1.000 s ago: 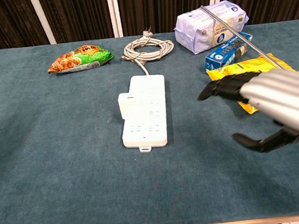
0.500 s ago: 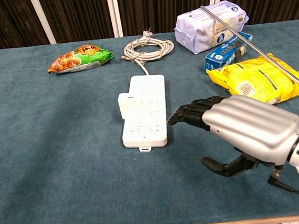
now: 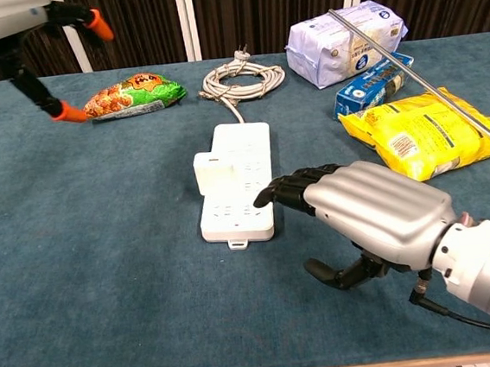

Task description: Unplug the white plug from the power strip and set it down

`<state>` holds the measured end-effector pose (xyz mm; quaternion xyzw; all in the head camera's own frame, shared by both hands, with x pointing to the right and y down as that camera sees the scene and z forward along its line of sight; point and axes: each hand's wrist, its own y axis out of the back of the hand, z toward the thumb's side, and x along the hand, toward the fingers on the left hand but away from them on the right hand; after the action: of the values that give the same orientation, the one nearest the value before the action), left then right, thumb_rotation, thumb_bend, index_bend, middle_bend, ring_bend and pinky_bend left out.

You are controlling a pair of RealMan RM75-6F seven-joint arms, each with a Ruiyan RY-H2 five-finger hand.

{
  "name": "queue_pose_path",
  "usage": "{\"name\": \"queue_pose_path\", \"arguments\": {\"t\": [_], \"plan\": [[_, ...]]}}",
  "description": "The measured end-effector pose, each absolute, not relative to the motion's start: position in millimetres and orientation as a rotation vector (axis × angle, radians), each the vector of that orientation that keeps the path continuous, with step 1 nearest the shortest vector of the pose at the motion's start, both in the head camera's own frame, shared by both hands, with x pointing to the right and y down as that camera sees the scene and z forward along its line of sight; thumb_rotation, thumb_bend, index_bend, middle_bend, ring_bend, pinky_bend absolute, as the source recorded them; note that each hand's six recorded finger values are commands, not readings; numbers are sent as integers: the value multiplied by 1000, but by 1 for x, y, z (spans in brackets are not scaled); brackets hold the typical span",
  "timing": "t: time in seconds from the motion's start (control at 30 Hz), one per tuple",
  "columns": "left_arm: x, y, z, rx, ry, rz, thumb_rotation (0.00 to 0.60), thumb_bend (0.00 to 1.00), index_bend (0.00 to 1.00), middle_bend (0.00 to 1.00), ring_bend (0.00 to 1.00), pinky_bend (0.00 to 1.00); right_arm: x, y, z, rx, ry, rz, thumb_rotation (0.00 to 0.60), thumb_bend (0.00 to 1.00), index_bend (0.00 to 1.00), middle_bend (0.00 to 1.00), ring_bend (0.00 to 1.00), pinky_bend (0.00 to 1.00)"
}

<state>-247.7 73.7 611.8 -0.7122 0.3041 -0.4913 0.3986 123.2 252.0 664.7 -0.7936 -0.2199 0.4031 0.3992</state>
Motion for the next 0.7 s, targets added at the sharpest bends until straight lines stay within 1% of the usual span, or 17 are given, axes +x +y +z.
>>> {"name": "queue_pose_path", "arguments": {"t": [0.23, 0.5, 0.7], "plan": [[-218, 67, 616, -1834, 748, -1224, 600, 67, 214, 207, 75, 169, 113, 252, 671, -2038, -556, 1014, 600, 504, 215, 201, 176, 188], [-194, 64, 622, -1858, 715, -1208, 600, 67, 217, 207, 76, 170, 96, 256, 677, -2069, -548, 986, 600, 504, 217, 201, 177, 188], [-171, 63, 628, -1876, 689, -1192, 600, 67, 222, 209, 76, 170, 84, 252, 685, -2076, -555, 985, 600, 503, 217, 201, 178, 188]]}}
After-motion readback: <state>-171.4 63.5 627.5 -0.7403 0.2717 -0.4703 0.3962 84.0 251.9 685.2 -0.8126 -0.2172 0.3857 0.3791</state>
